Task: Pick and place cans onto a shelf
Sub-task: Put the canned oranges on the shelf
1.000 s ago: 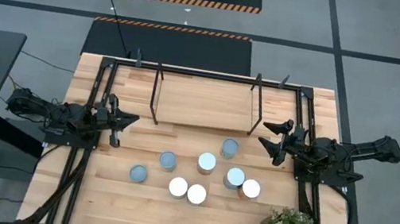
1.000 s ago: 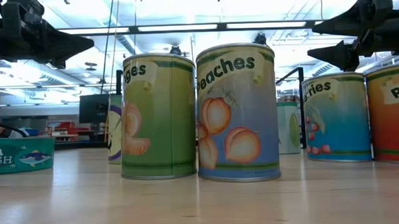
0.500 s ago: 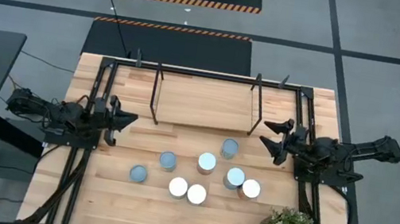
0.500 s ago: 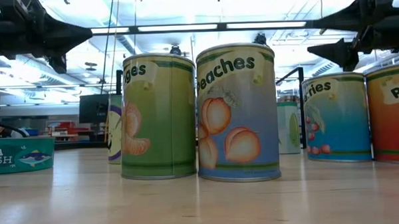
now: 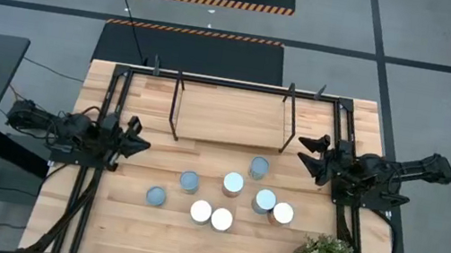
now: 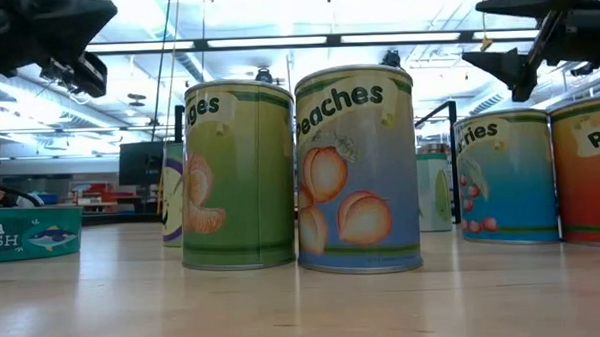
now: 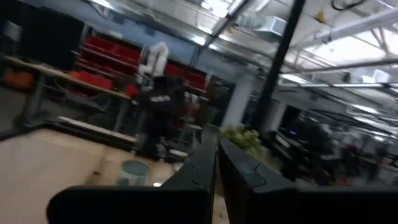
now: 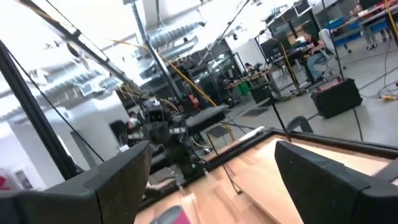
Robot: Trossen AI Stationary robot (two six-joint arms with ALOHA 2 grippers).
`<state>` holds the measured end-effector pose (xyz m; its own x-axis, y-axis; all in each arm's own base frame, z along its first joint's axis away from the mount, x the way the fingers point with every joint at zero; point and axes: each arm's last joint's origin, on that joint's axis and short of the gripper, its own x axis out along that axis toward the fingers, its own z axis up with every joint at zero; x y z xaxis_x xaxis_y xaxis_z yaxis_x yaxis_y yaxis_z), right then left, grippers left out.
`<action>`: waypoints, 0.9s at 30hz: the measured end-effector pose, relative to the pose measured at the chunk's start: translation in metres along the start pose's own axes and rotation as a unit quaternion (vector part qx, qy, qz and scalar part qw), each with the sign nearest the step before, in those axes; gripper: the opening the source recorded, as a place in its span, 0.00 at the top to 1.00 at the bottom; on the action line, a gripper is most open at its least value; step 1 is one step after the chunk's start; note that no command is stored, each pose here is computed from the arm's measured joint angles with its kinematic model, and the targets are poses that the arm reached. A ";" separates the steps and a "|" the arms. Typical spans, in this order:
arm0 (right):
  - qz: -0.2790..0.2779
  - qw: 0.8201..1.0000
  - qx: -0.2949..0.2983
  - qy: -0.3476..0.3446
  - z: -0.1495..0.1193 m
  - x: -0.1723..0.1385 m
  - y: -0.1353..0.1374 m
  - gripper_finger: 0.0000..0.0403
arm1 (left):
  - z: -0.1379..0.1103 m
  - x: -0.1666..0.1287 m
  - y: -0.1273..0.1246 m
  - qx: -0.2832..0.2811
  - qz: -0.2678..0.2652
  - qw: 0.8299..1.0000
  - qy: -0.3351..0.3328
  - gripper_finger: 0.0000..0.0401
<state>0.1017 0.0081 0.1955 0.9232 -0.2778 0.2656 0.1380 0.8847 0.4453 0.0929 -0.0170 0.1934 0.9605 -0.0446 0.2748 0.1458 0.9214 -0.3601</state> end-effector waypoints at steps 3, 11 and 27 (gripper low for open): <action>-0.023 0.999 -0.024 -0.026 0.004 0.000 0.000 0.13 | 0.002 0.005 -0.002 0.004 -0.003 1.000 0.024 0.94; -0.097 0.991 -0.040 -0.085 0.014 -0.001 -0.003 0.13 | 0.017 0.032 -0.013 0.092 0.008 0.993 0.080 0.94; 0.019 0.991 -0.121 0.044 -0.001 0.014 0.003 0.13 | -0.011 0.102 -0.022 0.144 0.048 0.957 0.247 0.52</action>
<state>0.1154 0.0074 0.1995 0.9556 -0.2175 0.1990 0.1740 0.9610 0.2149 0.1901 -0.0461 0.2199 0.9714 -0.0665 -0.2278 0.0487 0.9954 -0.0827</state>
